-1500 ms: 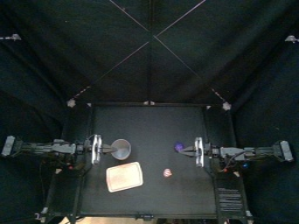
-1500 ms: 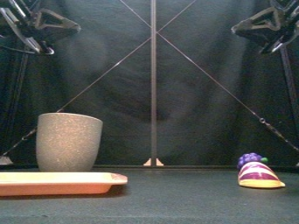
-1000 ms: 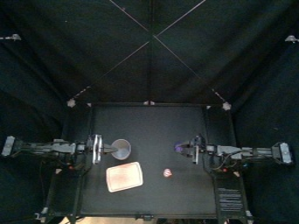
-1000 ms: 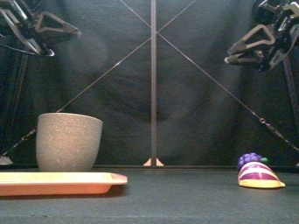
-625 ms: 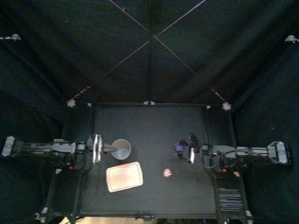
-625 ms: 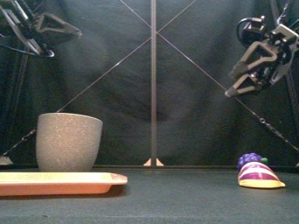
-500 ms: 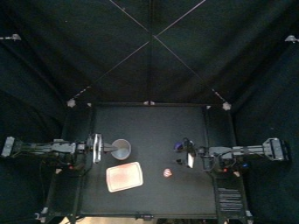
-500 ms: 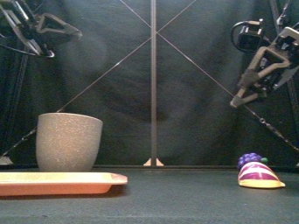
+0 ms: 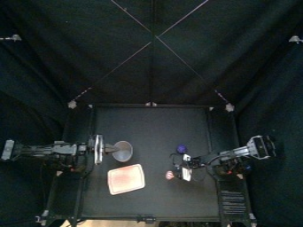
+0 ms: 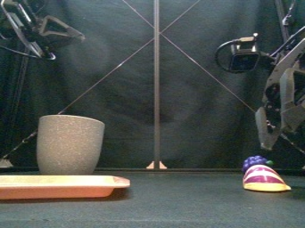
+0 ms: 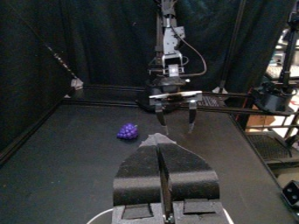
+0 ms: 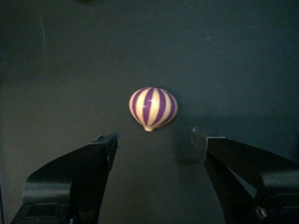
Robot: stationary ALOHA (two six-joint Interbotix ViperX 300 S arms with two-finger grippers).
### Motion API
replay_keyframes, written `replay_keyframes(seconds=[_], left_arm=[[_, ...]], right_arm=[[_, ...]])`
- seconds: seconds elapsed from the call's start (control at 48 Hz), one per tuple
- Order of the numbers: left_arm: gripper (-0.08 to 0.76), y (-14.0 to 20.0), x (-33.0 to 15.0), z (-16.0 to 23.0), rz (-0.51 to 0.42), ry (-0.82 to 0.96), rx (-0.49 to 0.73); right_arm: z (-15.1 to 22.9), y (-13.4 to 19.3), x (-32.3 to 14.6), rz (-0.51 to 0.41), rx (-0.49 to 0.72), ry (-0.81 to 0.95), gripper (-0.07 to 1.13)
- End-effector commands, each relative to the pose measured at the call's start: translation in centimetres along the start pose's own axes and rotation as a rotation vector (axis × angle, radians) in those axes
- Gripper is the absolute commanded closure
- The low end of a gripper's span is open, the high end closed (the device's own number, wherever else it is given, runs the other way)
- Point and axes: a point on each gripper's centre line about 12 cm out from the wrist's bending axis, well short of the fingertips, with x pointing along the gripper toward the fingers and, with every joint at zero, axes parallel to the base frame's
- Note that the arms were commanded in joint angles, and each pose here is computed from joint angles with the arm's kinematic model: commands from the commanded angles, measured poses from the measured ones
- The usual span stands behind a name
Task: Pick the onion then place it in the grey bowl
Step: Pick the onion
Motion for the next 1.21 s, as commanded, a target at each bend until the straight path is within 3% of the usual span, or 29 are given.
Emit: replay_keyframes(seconds=[0.021, 0.271, 0.854, 1.208], left_arm=[[0.577, 0.0, 0.2, 0.8, 0.003, -0.018, 0.000], [0.577, 0.1, 0.2, 0.6, 0.005, -0.015, 0.001], [0.577, 0.2, -0.1, -0.9, 0.009, 0.020, 0.002], [0.577, 0.2, -0.2, -1.2, 0.010, 0.030, 0.003]], right_arm=[[1.2, 1.3, 1.7, 0.006, -0.038, 0.041, 0.05], [0.8, 0.9, 5.0, -0.053, -0.124, 0.194, 0.05], [2.3, 0.8, 6.7, -0.056, -0.083, 0.174, 0.07], [2.0, 0.7, 7.2, -0.064, -0.085, 0.214, 0.24]])
